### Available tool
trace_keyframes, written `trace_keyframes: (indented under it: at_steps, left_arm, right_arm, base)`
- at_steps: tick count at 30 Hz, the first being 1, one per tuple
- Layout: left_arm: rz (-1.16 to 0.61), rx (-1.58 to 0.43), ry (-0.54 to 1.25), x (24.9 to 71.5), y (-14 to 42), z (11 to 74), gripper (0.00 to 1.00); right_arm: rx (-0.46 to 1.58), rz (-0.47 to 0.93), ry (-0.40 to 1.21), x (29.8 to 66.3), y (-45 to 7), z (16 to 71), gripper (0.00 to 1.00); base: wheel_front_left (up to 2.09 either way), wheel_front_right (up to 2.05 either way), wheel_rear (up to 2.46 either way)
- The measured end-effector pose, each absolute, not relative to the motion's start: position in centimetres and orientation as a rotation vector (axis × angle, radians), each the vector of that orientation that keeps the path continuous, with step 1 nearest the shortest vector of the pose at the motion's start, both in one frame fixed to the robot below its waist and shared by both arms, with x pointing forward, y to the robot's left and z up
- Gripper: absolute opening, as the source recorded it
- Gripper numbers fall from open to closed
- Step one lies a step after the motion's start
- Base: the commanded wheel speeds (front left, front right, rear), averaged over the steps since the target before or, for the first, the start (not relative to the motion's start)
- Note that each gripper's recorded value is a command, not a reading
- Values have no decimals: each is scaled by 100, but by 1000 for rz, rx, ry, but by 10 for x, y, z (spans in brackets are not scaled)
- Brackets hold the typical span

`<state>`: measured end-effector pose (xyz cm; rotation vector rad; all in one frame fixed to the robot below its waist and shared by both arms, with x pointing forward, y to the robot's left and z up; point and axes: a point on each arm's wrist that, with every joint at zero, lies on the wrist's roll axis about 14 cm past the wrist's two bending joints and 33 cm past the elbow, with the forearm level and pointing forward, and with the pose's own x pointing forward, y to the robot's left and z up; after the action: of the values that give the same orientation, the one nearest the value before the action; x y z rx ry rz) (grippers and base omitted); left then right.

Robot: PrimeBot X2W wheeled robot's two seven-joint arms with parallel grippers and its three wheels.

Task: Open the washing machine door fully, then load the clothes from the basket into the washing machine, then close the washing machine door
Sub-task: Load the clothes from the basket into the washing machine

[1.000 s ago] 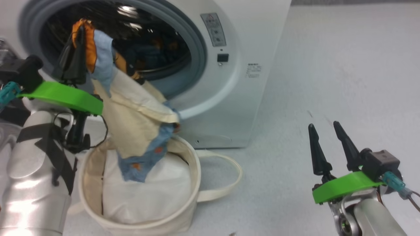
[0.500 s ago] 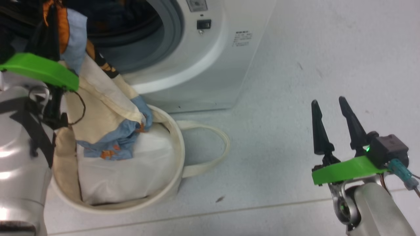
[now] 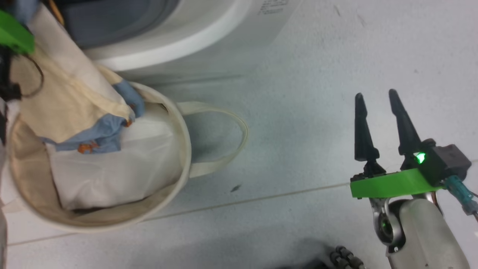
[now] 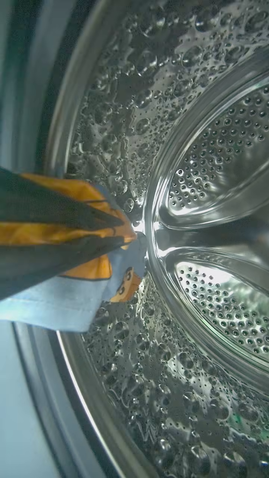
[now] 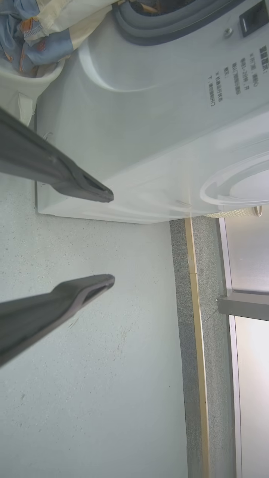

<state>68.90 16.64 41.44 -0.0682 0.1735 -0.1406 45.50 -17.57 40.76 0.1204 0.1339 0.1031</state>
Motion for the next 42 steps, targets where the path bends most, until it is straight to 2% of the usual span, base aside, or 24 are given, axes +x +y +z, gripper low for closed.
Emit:
trace_keyframes:
  at_steps: [3, 5, 14, 16, 21, 24, 25, 26, 27, 33, 42]
  left_arm:
    - [-147, -81, 135, 703, 163, 421, 0]
    - [-168, -109, 6, 723, 153, 452, 0]
    - [-139, -175, -207, 736, 156, 502, 0]
    - [-130, -172, -160, 734, 155, 486, 0]
    - [-118, -145, 109, 718, 150, 407, 0]
    - [-132, -108, 227, 710, 145, 380, 0]
    - [-136, -95, 272, 708, 144, 373, 9]
    - [-140, -85, 317, 705, 143, 367, 88]
    - [-137, -87, 355, 703, 143, 362, 100]
    - [-134, -84, 423, 696, 143, 365, 100]
    - [-132, -123, 312, 673, 138, 402, 100]
  right_arm:
    - [110, 89, 149, 455, -180, 401, 100]
    - [100, 74, 160, 456, -184, 395, 100]
    - [75, 60, 150, 459, -189, 394, 100]
    - [76, 62, 148, 459, -189, 394, 100]
    - [79, 67, 145, 457, -186, 397, 100]
    - [80, 69, 146, 457, -186, 397, 100]
    - [81, 70, 144, 457, -185, 398, 100]
    - [82, 72, 143, 456, -184, 399, 100]
    - [82, 73, 141, 456, -184, 400, 100]
    - [84, 72, 130, 453, -184, 408, 100]
    - [125, 104, 72, 453, -172, 434, 100]
  base:
    - [0, 0, 0]
    - [0, 0, 0]
    - [0, 0, 0]
    - [0, 0, 0]
    - [0, 0, 0]
    - [0, 0, 0]
    - [0, 0, 0]
    - [0, 0, 0]
    - [0, 0, 0]
    - [0, 0, 0]
    - [0, 0, 0]
